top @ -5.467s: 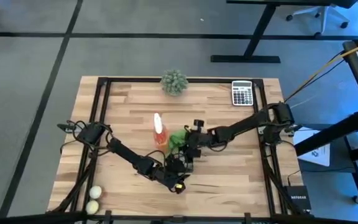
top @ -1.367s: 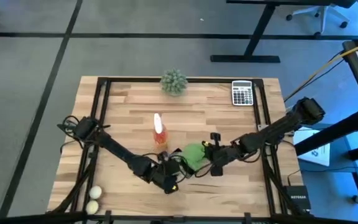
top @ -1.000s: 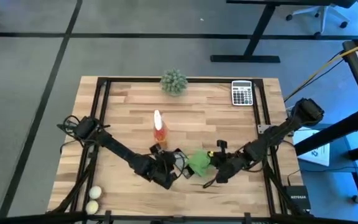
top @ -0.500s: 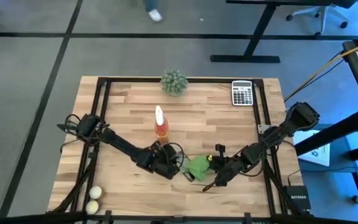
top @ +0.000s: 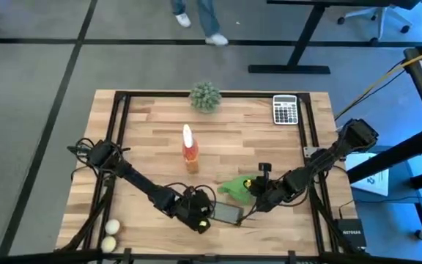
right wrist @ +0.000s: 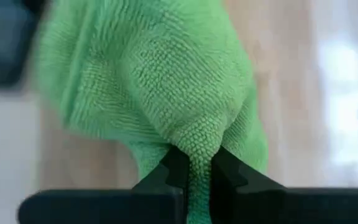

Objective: Apply microfiber cloth
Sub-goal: Wipe the front of the black cellphone using the green microfiber cloth

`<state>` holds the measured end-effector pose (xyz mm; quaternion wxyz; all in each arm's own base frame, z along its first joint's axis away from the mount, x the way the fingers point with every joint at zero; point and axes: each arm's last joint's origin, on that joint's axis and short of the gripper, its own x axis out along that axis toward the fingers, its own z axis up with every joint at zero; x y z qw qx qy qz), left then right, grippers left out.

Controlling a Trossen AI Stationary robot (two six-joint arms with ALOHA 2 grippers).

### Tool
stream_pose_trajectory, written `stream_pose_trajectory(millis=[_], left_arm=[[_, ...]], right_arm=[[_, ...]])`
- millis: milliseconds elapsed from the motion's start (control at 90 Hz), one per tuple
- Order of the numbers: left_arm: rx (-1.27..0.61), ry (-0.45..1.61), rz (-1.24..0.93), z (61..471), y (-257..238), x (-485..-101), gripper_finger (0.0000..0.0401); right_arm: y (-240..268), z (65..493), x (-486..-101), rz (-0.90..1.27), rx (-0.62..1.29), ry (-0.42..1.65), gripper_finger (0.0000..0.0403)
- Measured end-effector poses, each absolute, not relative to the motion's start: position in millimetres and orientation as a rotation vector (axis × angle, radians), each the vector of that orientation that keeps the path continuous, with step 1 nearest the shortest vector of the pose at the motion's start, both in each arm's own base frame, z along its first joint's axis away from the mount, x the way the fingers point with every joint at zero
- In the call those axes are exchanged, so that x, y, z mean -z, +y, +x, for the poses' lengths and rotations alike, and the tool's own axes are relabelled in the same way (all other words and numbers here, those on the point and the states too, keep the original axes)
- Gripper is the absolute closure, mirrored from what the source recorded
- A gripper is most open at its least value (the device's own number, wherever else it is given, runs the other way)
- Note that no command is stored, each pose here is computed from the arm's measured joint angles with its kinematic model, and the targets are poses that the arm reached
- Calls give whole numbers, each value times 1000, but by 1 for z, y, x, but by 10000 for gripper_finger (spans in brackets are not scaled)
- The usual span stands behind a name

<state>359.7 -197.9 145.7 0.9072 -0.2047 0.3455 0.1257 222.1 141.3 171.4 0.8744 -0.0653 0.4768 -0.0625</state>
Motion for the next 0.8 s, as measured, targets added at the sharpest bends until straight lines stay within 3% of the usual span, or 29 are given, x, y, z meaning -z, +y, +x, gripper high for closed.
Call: stream_pose_trajectory(millis=[189,289,389,600,800], left_arm=[[-236,719,-313,365,-191,-151,270],[-293,754,-264,367,-178,-148,270],[-408,746,-297,368,-161,-143,270],[-356,776,-363,371,-153,-136,270],[-331,811,-448,365,-170,-119,270]], right_arm=[[169,224,-193,-14,-177,891,393],[189,219,-185,12,-337,883,393],[204,215,-170,-9,-383,893,393],[205,220,-133,-92,-256,993,393],[177,221,-133,-205,-56,1070,393]])
